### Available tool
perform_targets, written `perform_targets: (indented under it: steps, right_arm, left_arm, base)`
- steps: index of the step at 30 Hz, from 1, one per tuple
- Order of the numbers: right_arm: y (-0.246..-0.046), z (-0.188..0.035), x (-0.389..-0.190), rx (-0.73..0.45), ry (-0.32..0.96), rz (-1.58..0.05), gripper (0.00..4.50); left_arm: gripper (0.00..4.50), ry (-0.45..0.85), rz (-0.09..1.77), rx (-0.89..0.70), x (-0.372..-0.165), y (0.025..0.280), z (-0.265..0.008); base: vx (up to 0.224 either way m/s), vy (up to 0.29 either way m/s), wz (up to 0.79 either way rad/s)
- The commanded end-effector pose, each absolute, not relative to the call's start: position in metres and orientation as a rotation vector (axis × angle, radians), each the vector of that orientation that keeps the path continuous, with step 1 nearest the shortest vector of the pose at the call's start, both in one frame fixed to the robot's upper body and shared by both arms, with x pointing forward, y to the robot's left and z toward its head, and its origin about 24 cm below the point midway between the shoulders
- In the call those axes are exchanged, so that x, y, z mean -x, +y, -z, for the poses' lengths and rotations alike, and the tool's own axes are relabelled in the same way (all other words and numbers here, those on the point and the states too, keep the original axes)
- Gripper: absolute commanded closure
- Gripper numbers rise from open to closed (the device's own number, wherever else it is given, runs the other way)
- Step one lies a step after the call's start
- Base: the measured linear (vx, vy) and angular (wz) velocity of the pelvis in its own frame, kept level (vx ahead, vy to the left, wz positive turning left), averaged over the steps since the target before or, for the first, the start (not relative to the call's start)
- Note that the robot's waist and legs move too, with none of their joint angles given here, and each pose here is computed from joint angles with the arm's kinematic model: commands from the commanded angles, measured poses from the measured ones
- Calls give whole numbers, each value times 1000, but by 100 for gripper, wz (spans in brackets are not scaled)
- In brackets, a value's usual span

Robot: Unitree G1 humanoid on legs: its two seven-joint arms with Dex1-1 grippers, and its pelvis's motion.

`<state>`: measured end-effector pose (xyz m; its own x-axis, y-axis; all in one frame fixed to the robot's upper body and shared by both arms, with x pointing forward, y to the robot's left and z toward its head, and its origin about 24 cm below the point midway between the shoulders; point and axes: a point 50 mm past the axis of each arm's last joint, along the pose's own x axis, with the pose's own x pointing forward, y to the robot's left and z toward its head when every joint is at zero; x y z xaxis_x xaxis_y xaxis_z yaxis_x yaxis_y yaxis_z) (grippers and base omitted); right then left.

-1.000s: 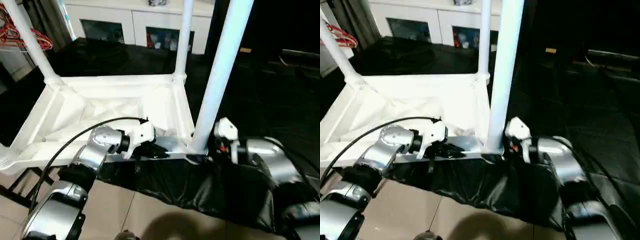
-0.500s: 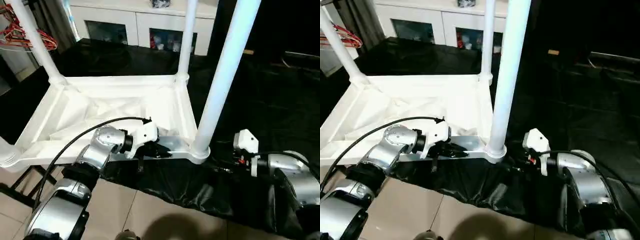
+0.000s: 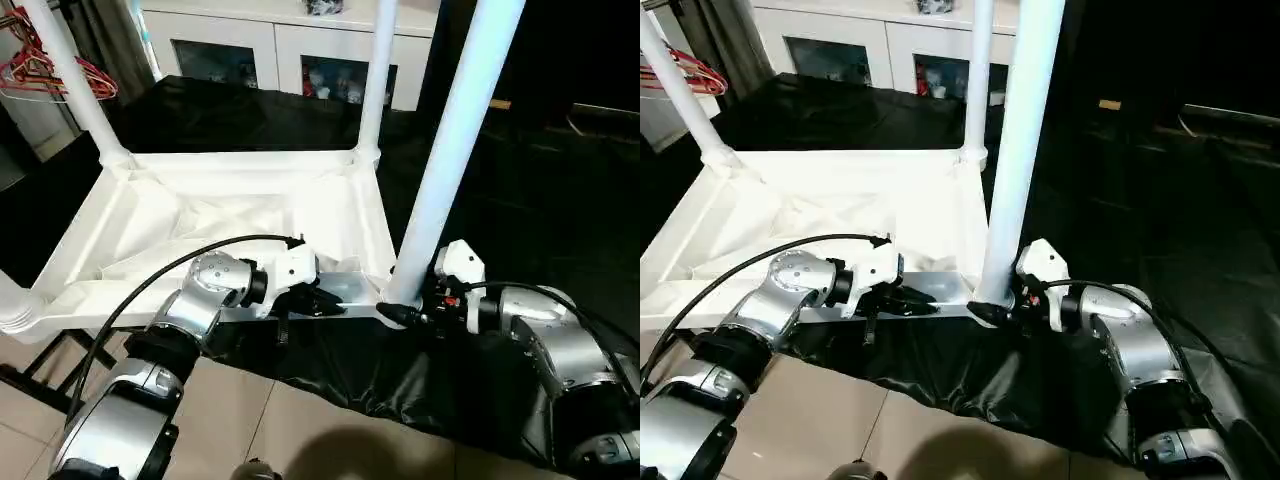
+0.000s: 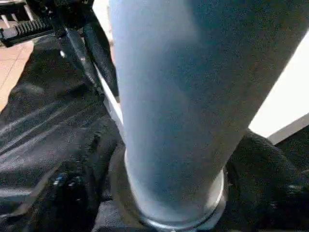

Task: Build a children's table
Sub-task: Rotate leg to tighten

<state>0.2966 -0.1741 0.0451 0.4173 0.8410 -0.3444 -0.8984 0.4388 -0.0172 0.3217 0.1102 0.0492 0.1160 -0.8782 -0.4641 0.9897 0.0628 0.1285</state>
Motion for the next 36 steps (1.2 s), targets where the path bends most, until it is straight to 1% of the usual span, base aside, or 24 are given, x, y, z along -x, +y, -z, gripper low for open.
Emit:
perform_targets:
  steps: [1, 8, 13, 16, 18, 20, 21, 22, 23, 25, 26, 30, 31, 33, 35, 36]
  right_arm:
    - [-172, -48, -300, 217, 303, -1105, 123]
    - [-167, -46, -302, 171, 293, -1100, 187]
    - [-163, -44, -302, 146, 287, -1087, 198]
    - [-161, -39, -302, 115, 287, -1039, 199]
    - [-159, -32, -300, 107, 300, -979, 199]
    - [-158, -29, -299, 100, 305, -956, 200]
    - [-155, -26, -299, 87, 304, -911, 200]
    - [-150, -21, -298, 47, 304, -835, 200]
    - [-150, -21, -298, 46, 304, -832, 200]
    - [-145, -17, -298, 15, 306, -762, 201]
    - [-145, -17, -298, 15, 306, -762, 201]
    - [-127, -8, -298, -34, 316, -585, 201]
    - [-126, -8, -298, -29, 314, -560, 201]
    - [-126, -10, -299, -54, 294, -528, 201]
    - [-128, -11, -300, -65, 286, -521, 131]
    - [-129, -13, -301, -69, 282, -521, 131]
  left_arm:
    - [450, 249, 1433, -440, -321, 108, -52]
    - [450, 251, 1415, -436, -322, 111, -52]
    - [450, 250, 1393, -435, -323, 113, -52]
    - [450, 247, 1352, -444, -327, 112, -52]
    - [450, 246, 1304, -459, -331, 107, -52]
    - [450, 246, 1279, -466, -333, 105, -52]
    - [450, 247, 1242, -470, -336, 101, -51]
    - [450, 241, 1192, -472, -341, 93, -52]
    - [450, 240, 1190, -472, -341, 92, -52]
    - [450, 229, 1172, -455, -343, 84, -53]
    - [450, 229, 1172, -455, -343, 84, -53]
    - [450, 183, 1159, -446, -345, 60, -58]
    - [450, 181, 1169, -451, -344, 59, -58]
    - [450, 172, 1185, -480, -344, 58, -58]
    - [450, 170, 1204, -493, -343, 60, -57]
    - [450, 170, 1207, -490, -343, 62, -57]
  base:
    - [0, 0, 0]
    - [0, 0, 0]
    - [0, 0, 0]
    - [0, 0, 0]
    - [0, 0, 0]
    - [0, 0, 0]
    - [0, 0, 0]
    - [0, 0, 0]
    - [0, 0, 0]
    - [0, 0, 0]
    - [0, 0, 0]
    - [0, 0, 0]
    - [0, 0, 0]
    - [0, 0, 0]
    - [0, 0, 0]
    - [0, 0, 0]
